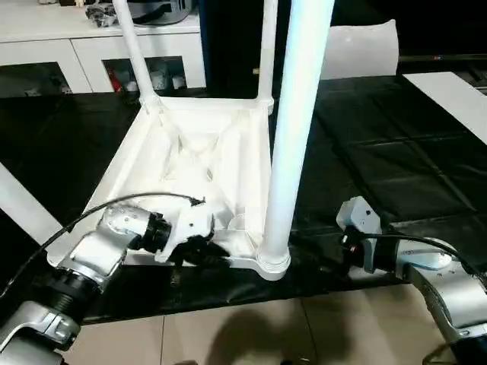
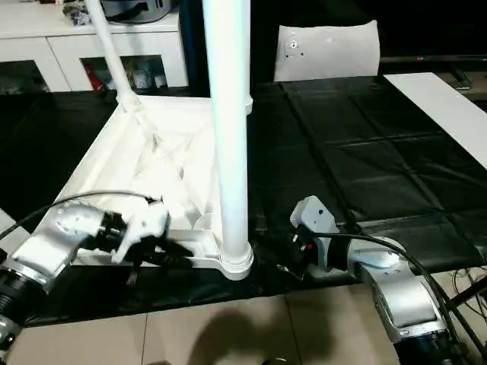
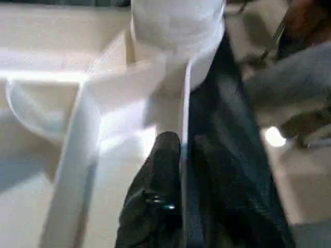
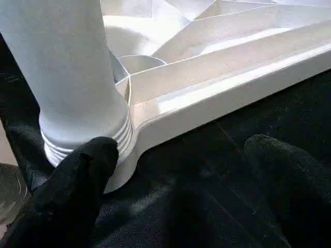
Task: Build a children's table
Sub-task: Rotate leg to tighten
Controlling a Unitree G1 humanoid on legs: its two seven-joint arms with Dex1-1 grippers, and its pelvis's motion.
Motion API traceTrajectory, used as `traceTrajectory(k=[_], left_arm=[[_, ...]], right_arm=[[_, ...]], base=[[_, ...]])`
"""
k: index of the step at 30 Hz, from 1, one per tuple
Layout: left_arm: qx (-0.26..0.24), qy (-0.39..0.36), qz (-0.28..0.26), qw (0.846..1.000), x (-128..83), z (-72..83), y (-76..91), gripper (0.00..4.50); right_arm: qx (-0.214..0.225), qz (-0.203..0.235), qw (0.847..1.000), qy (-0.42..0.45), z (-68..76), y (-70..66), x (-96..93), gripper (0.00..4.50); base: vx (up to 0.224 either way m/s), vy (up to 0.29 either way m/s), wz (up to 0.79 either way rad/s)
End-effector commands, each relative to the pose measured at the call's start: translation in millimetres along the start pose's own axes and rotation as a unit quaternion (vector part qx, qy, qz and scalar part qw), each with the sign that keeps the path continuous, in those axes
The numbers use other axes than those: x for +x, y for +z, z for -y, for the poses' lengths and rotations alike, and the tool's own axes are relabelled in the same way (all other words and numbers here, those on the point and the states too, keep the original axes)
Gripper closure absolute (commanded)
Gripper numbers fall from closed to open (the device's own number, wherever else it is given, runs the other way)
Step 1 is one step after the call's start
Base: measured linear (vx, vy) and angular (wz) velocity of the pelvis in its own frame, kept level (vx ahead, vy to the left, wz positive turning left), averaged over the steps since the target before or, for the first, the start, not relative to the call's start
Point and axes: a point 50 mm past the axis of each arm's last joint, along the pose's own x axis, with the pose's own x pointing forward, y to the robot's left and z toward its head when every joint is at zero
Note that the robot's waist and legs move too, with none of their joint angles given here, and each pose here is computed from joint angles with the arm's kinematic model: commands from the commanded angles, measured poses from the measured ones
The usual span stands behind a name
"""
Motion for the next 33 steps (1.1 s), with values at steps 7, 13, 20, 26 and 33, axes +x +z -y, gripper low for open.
traceTrajectory(k=[7,13,20,26,33], left_arm=[[0.032,0.013,-0.005,0.999,4,-2.3,2.6,4.42],[0.005,0.007,0.043,0.999,5,0.3,8.9,4.42],[-0.049,0.087,0.022,0.995,1,-5.6,-3.2,4.42],[-0.082,0.131,0.037,0.987,3,-4.1,-6.9,4.42],[-0.058,0.081,0.026,0.995,5,5.1,-5.0,4.42]], right_arm=[[-0.011,-0.006,1.000,0.009,-4.6,1.3,0.7,0.00],[-0.014,-0.004,1.000,0.012,-4.7,2.4,1.7,0.00],[-0.017,0.004,1.000,0.010,-3.5,5.7,1.8,0.00],[-0.018,0.003,1.000,0.010,-2.7,4.8,2.7,0.00],[-0.019,0.026,0.999,0.015,1.9,13.7,5.4,0.00]], base=[[0.000,0.000,0.00],[0.000,0.000,0.00],[0.000,0.000,0.00],[0.000,0.000,0.00],[0.000,0.000,0.00]])
